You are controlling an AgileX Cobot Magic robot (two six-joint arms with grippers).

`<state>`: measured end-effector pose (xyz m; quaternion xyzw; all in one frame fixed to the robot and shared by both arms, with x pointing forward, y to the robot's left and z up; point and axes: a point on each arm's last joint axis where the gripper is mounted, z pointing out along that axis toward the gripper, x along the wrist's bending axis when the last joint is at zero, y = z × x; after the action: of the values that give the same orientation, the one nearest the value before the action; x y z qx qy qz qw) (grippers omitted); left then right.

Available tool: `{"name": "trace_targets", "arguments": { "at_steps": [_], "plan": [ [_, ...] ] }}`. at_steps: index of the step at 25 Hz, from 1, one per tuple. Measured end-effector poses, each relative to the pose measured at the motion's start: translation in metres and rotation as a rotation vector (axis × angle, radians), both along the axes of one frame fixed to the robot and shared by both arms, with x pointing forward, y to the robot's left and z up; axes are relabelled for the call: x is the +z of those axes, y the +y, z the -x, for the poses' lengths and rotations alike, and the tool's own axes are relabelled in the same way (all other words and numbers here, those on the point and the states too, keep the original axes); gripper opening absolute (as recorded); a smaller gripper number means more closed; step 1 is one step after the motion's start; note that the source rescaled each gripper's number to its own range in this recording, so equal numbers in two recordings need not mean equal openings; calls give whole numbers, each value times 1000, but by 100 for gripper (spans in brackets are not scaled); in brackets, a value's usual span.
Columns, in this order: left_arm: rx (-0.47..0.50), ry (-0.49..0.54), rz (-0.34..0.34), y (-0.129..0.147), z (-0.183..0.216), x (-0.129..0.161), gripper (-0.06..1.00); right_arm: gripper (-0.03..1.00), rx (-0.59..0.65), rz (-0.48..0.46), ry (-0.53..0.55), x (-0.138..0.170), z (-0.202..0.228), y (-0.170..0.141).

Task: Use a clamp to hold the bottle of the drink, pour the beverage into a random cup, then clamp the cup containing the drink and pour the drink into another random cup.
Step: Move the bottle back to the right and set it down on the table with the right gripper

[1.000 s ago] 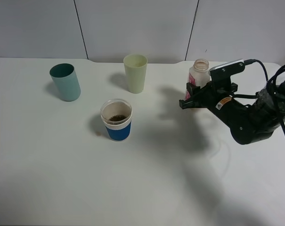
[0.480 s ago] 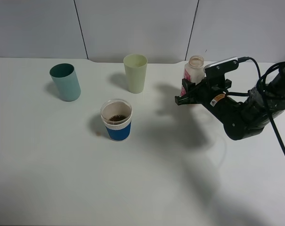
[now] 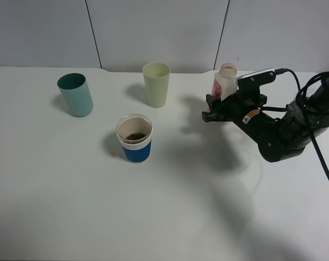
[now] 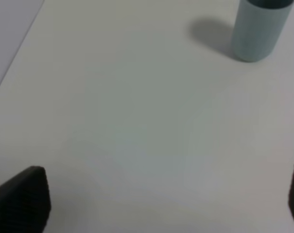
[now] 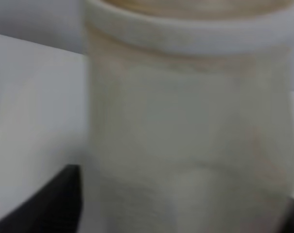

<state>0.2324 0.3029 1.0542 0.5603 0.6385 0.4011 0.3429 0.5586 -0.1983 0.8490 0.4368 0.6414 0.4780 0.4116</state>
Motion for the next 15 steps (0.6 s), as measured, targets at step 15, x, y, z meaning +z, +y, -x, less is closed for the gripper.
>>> {"name": "trace_targets", "arguments": {
  "at_steps": [15],
  "plan": [
    [0,0,0,0,0,0,100,78,-48,-143,19,8,-1,-1]
  ]
}}
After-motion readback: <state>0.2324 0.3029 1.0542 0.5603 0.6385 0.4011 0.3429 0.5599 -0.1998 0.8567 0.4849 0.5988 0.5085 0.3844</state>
